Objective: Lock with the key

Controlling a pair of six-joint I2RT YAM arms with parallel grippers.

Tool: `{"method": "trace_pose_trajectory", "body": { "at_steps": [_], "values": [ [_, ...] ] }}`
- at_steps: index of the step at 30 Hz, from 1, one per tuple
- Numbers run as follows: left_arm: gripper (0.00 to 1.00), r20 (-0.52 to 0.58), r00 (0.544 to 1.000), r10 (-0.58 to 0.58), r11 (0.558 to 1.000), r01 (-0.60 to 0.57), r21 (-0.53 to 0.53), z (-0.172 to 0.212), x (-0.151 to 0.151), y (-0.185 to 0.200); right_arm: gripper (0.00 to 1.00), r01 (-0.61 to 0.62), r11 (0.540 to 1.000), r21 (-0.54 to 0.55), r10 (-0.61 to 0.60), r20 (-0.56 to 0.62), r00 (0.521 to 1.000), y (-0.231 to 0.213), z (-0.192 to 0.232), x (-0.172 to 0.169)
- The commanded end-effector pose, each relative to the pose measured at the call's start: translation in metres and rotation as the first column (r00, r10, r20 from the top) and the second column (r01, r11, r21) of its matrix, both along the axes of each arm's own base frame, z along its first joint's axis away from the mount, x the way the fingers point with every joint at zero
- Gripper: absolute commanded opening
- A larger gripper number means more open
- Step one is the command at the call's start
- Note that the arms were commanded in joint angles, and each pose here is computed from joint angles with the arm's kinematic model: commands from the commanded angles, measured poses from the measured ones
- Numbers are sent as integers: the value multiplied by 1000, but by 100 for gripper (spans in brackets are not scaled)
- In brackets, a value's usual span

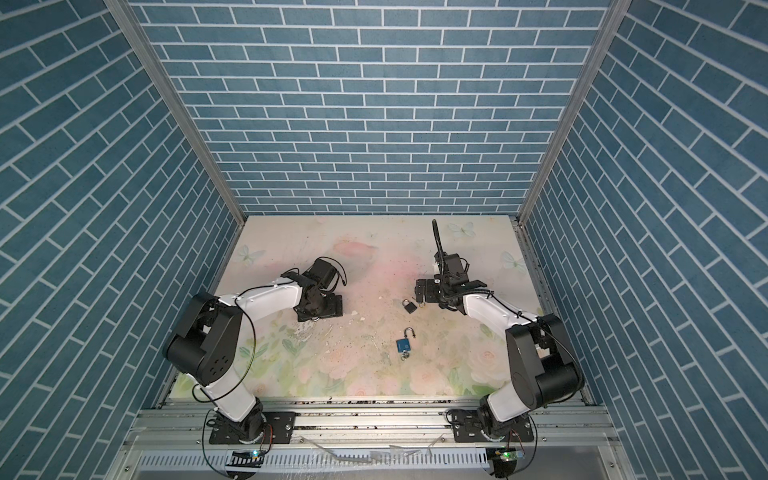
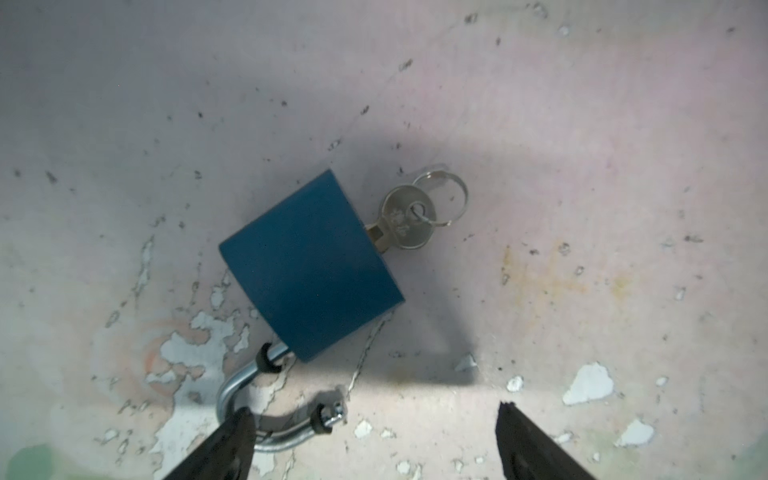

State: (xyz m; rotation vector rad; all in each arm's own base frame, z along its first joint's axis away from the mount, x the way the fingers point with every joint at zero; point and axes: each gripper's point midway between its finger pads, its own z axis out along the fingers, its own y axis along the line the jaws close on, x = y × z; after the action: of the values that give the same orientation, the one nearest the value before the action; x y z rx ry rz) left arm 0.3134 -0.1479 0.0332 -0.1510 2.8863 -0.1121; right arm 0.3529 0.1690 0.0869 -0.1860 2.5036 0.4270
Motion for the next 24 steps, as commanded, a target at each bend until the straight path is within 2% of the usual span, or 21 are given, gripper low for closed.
{"method": "trace_pose_trajectory", "body": {
  "at_steps": [1,5,9,14,19,24],
  "values": [
    [92,34,998,-44,999,43,30,18,3,3,99,-15,999,-38,15,0,1000,-6,0,-6],
    [92,47,997,-60,995,56,81,30,9,8,99,-18,999,-39,18,4,1000,-6,3,-4],
    [91,14,999,-31,986,29,164,34,7,22,99,-3,998,-58,4,12,1000,-10,4,-2],
    [90,26,999,-26,985,21,170,37,17,20,99,-5,998,-61,6,12,1000,-10,4,-2],
    [90,5,991,-131,980,129,152,34,25,7,99,-8,998,-57,9,15,1000,-10,7,-4],
    [91,-75,973,-220,952,231,199,25,24,11,99,-7,998,-62,8,14,1000,-11,7,-6]
  ]
}}
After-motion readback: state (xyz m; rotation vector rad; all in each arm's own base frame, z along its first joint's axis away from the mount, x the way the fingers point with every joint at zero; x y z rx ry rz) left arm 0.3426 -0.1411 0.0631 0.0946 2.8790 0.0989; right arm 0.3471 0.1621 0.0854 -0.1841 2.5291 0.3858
